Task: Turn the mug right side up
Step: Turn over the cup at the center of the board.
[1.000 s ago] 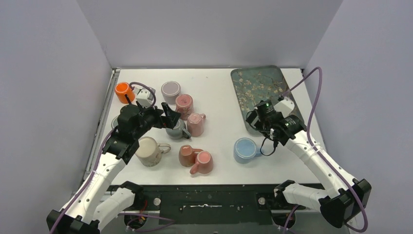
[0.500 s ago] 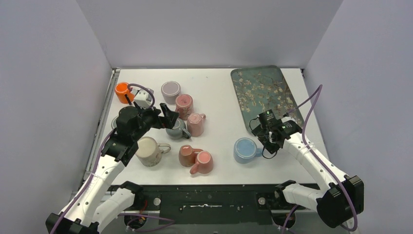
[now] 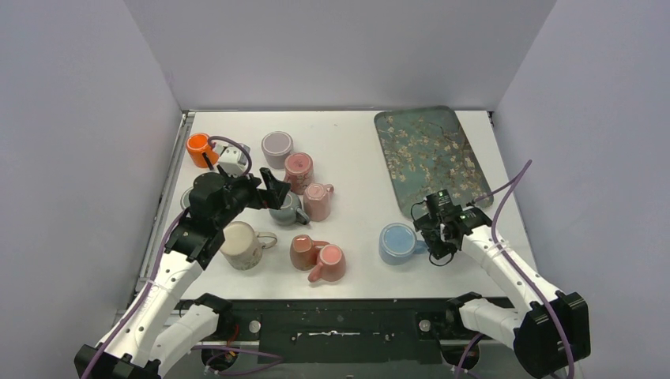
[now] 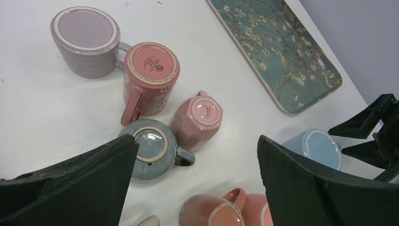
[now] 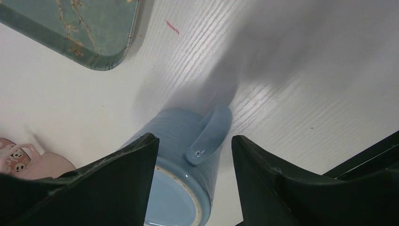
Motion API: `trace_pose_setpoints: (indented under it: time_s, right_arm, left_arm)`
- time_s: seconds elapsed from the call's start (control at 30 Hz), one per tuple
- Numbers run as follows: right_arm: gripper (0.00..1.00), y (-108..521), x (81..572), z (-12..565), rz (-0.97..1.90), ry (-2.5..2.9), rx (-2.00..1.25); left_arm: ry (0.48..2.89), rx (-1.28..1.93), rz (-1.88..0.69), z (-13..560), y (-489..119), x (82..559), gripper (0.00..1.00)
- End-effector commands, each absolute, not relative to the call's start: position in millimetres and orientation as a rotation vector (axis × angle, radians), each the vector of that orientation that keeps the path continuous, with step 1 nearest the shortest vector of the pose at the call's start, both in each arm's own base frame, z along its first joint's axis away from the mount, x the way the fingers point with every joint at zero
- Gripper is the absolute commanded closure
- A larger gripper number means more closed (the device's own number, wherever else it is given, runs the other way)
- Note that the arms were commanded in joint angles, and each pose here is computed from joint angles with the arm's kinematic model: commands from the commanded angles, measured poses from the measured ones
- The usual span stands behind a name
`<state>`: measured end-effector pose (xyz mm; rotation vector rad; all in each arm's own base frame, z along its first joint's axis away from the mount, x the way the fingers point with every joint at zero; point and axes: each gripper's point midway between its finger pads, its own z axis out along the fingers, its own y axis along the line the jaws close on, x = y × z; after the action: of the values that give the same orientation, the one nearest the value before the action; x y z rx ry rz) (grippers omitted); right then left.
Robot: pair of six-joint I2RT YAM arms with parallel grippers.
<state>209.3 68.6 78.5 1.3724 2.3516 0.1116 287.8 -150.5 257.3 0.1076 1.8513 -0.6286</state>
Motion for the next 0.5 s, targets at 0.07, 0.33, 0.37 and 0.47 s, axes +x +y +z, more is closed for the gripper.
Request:
trace_pose_setpoints:
  time_s: [0.07, 0.33, 0.37, 0.47]
  right_arm:
    - [0.41, 79.9, 219.5, 79.0, 0.224, 2.307, 1.439]
    - [0.41, 87.1, 223.6, 76.1, 0.252, 2.328, 1.446]
    - [0.41, 86.1, 224.2, 76.8, 0.247, 2.322, 1.447]
    - [0.43, 84.6, 230.3, 81.2, 0.263, 2.280, 1.447]
  left_arm:
    - [1.789, 0.139, -0.630, 269.0, -151.3, 288.4, 0.03]
    - [1.783, 0.142, -0.639, 270.8, -152.3, 287.2, 0.03]
    - [1.783, 0.145, -0.644, 270.7, -153.0, 286.8, 0.03]
    - [1.781, 0.152, -0.659, 270.0, -155.4, 285.8, 0.03]
